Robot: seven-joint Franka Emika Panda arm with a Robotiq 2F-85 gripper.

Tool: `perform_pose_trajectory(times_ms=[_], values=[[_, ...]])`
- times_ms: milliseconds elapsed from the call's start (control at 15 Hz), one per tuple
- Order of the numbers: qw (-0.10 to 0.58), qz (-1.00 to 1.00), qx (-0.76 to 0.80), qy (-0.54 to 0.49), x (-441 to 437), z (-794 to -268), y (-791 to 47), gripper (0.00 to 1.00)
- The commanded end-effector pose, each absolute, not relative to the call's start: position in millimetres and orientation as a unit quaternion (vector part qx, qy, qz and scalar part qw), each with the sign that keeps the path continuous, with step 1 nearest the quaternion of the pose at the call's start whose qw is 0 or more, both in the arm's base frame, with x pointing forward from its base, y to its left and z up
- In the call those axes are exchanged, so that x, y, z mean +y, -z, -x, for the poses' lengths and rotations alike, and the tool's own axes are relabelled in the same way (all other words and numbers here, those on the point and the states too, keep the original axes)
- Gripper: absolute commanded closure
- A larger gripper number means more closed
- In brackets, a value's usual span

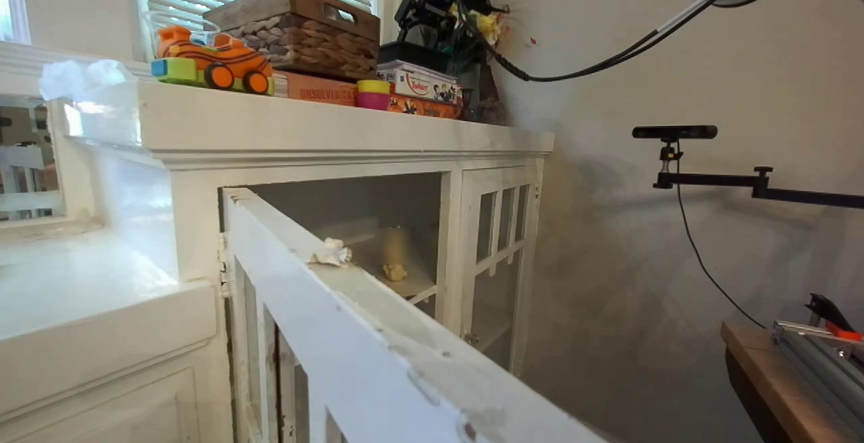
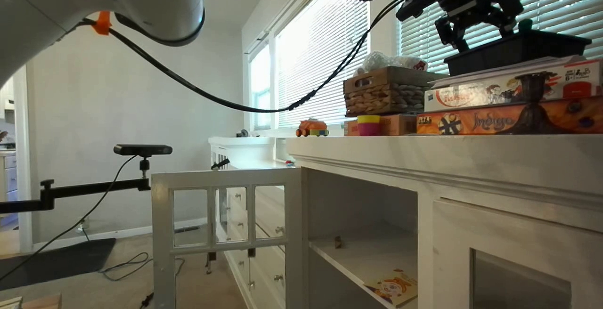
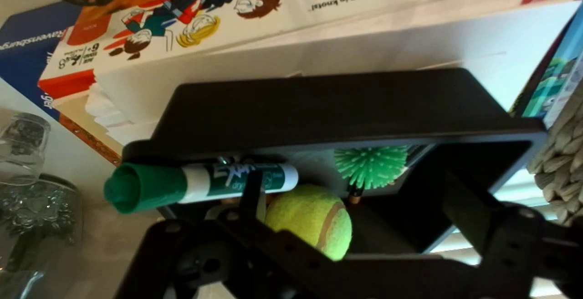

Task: Pick up the yellow bowl put it in pink bowl, pick the green object put in the stacked cups

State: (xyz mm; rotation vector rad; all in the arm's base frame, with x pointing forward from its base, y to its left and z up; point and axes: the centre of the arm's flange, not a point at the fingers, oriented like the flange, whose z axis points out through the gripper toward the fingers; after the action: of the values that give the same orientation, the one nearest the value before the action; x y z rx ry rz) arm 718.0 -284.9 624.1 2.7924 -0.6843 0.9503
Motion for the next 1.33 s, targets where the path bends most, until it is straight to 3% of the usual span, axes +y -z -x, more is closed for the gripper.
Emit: perform_pose_trajectory(times_ms=[0,67,133,200,867,1267], values=[[0.046,-0.922,-0.217,-0.317,-297,-744,-636,0.0],[0.045,-0.922,-0.217,-0.318,-297,-744,-635,0.0],[0.045,-0.922,-0.216,-0.318,-297,-745,-635,0.08],[0.044,-0.922,-0.217,-0.319,-297,-745,-635,0.26],[0.043,-0.92,-0.215,-0.323,-297,-746,-635,0.98],[0.046,-0.916,-0.213,-0.336,-294,-741,-647,1.0]])
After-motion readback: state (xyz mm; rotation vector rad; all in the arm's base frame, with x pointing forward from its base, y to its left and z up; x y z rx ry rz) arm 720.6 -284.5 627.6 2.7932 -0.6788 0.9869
